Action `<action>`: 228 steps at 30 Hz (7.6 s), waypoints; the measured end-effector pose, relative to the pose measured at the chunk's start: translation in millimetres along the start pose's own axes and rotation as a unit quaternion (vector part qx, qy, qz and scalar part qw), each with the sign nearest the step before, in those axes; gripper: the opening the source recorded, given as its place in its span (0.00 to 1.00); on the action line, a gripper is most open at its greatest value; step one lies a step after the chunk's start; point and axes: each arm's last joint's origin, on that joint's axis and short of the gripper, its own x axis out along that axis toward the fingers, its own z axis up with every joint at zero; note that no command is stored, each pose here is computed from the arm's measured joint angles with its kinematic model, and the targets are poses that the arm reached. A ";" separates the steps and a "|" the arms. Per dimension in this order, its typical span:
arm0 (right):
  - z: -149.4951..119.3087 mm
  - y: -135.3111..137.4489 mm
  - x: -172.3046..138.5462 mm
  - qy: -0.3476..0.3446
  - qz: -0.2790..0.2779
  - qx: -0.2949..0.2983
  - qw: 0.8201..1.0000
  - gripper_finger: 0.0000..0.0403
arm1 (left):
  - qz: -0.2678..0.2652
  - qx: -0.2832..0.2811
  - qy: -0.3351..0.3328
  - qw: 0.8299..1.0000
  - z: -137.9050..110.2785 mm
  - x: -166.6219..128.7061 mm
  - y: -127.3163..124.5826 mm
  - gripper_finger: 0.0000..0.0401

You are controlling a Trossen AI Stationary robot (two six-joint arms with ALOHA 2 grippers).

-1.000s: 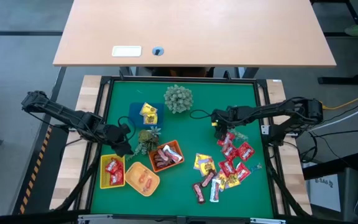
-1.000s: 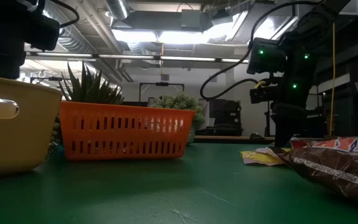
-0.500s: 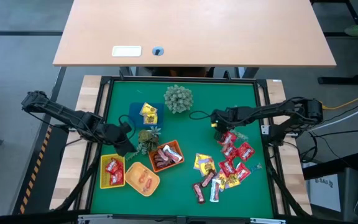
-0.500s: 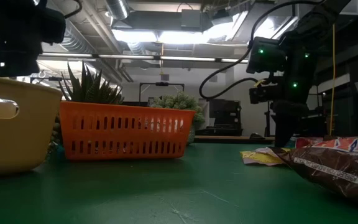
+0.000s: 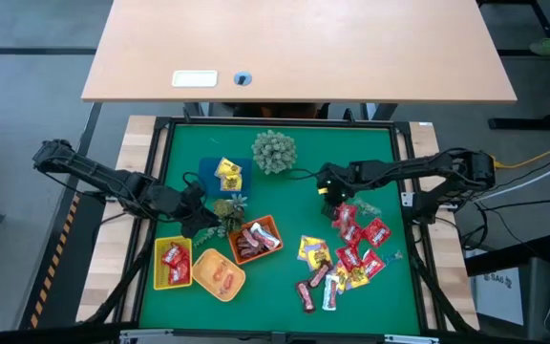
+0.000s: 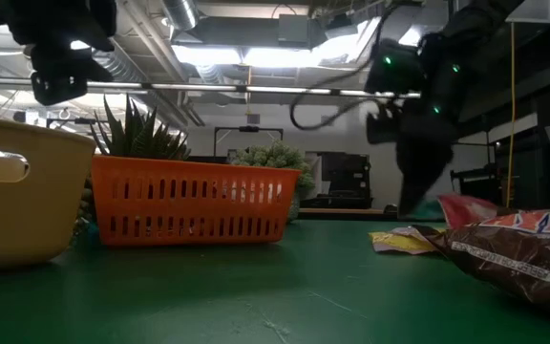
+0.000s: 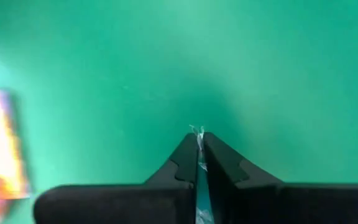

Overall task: Sort candy
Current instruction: Put the blue gummy into the light orange bin, then put the orange gummy into the light orange bin

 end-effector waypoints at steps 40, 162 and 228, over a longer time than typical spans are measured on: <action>120.4 230.9 2.0 -0.458 0.364 -0.171 0.793 0.04 | 0.008 0.064 -0.016 0.998 0.3 11.6 -4.2 0.34; -85.3 82.7 4.1 0.014 -0.077 -0.121 0.990 0.52 | -0.066 0.392 -0.244 0.884 11.7 94.1 -46.0 0.34; 39.7 192.4 -36.8 -0.441 0.303 -0.175 0.826 0.02 | -0.063 0.390 -0.249 0.884 12.3 93.8 -46.1 0.34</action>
